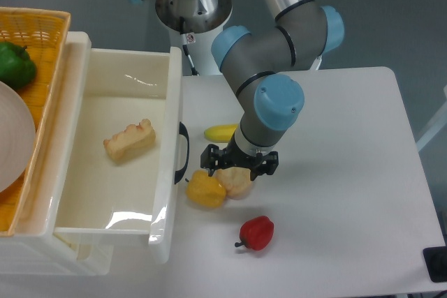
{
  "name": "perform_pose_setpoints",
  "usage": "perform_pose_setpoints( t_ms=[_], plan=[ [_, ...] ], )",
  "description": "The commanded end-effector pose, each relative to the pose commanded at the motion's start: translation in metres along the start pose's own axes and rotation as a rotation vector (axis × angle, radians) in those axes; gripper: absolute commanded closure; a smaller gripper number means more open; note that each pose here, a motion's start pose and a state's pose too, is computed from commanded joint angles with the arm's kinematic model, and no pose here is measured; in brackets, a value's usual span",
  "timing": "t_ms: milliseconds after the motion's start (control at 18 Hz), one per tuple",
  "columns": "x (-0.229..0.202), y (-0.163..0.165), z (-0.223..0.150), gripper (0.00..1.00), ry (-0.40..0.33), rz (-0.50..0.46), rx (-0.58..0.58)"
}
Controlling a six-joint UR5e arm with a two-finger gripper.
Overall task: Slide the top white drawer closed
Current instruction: 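Bring the gripper down beside the open drawer's front panel, then push the drawer front with the gripper, sliding the drawer inward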
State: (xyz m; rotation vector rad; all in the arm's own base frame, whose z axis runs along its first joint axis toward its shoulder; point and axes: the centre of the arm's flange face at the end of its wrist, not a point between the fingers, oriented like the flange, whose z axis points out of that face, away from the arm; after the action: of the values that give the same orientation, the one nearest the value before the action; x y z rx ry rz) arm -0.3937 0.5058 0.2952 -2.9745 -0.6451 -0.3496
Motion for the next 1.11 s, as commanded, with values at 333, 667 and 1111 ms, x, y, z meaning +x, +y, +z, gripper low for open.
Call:
perform_pose_setpoints(
  t_ms=[333,667,1111],
  plan=[
    [0.009,-0.002,0.001,0.0,0.005,0.012,0.001],
    [0.014,-0.002,-0.006,0.0,0.013,0.006,0.018],
    [0.025,-0.003,-0.009,0.0,0.011,0.016,0.021]
  ],
)
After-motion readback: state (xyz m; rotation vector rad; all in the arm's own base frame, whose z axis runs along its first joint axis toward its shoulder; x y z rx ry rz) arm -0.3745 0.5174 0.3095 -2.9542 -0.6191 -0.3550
